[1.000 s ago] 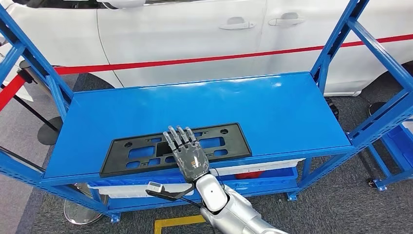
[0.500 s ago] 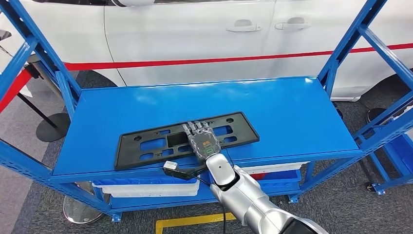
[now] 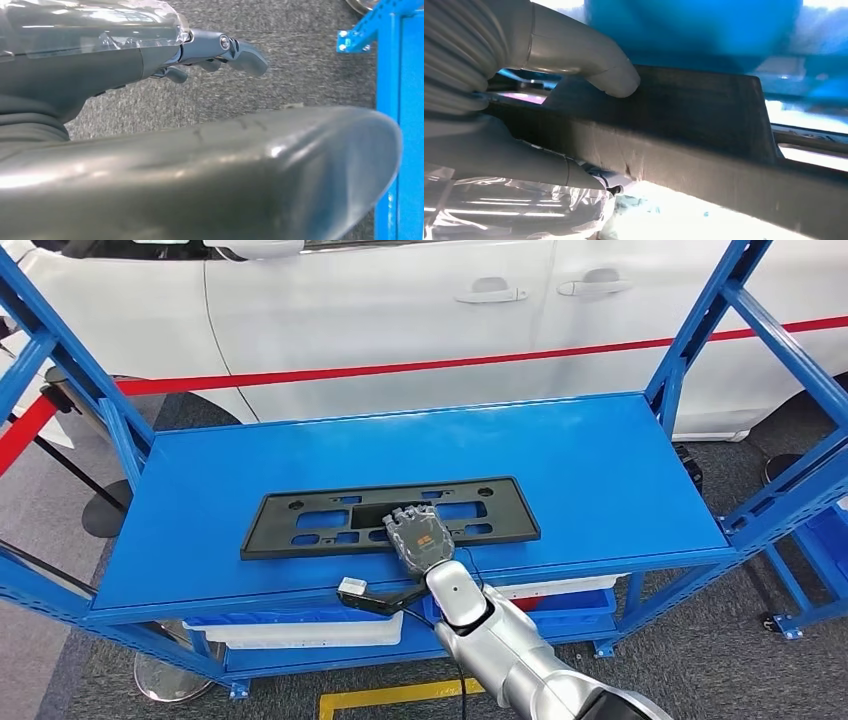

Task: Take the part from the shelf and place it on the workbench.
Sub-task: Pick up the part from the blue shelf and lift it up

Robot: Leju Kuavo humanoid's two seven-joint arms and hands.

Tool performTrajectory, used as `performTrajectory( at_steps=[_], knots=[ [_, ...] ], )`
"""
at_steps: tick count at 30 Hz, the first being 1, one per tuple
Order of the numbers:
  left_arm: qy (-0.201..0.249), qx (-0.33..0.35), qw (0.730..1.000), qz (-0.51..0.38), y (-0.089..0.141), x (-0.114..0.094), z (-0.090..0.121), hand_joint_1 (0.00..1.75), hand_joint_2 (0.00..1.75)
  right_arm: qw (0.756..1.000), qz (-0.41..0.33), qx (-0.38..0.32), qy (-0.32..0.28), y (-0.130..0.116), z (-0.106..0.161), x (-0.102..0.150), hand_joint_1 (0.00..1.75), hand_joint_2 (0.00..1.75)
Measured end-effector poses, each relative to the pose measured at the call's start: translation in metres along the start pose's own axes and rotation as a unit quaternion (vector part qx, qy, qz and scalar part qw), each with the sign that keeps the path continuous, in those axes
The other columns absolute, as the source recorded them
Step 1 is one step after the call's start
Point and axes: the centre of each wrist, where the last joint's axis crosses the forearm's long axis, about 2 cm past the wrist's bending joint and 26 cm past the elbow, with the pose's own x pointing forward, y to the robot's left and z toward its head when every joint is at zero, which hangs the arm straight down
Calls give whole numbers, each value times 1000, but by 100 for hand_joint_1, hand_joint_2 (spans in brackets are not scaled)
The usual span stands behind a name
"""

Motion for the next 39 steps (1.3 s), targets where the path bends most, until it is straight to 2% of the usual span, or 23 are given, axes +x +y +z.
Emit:
performTrajectory(
  at_steps=[3,5,6,7,8,9,10,11,13,14,15,16,17,20,22,26,33,39],
  knots=[
    [5,9,1000,9,1,-2,1,0,0,997,-65,-30,-6,0,4,2,175,175],
    [6,15,1000,18,0,-2,1,0,0,986,-155,-62,-19,-5,6,3,175,175],
    [5,18,1000,23,0,-3,2,0,0,971,-221,-84,-28,-9,7,5,175,175],
    [5,22,999,30,-1,-4,3,0,0,944,-306,-115,-39,-17,9,7,175,175],
    [5,26,999,36,-1,-5,4,0,0,900,-405,-155,-45,-28,10,9,175,175],
    [6,30,999,43,-2,-7,5,0,0,839,-504,-198,-45,-41,13,10,175,175],
    [6,33,998,49,-3,-8,6,0,0,754,-609,-243,-40,-58,16,9,175,175],
    [8,36,998,54,-4,-8,6,0,0,658,-699,-278,-35,-76,21,7,175,175],
    [12,41,997,62,-5,-10,8,0,0,473,-818,-325,-42,-110,37,-1,175,175],
    [15,43,997,64,-5,-12,9,0,0,412,-843,-342,-54,-122,46,-7,175,175],
    [19,46,997,67,-4,-14,10,0,0,374,-852,-360,-72,-135,56,-14,175,175],
    [23,48,996,70,-5,-15,11,0,0,359,-847,-382,-92,-145,66,-20,175,175],
    [25,50,996,74,-6,-16,12,0,0,368,-827,-409,-115,-155,76,-26,175,175],
    [31,58,994,83,-10,-16,13,0,0,453,-726,-491,-164,-175,103,-38,175,175],
    [37,65,993,88,-13,-16,13,0,0,480,-683,-524,-169,-178,119,-40,175,175],
    [46,72,991,99,-16,-16,15,0,0,491,-664,-540,-160,-170,143,-37,175,175],
    [51,79,990,108,-19,-19,17,0,0,524,-657,-525,-135,-145,171,-25,175,175],
    [56,84,988,115,-21,-18,17,0,0,530,-679,-494,-117,-128,194,-17,175,175]
  ],
)
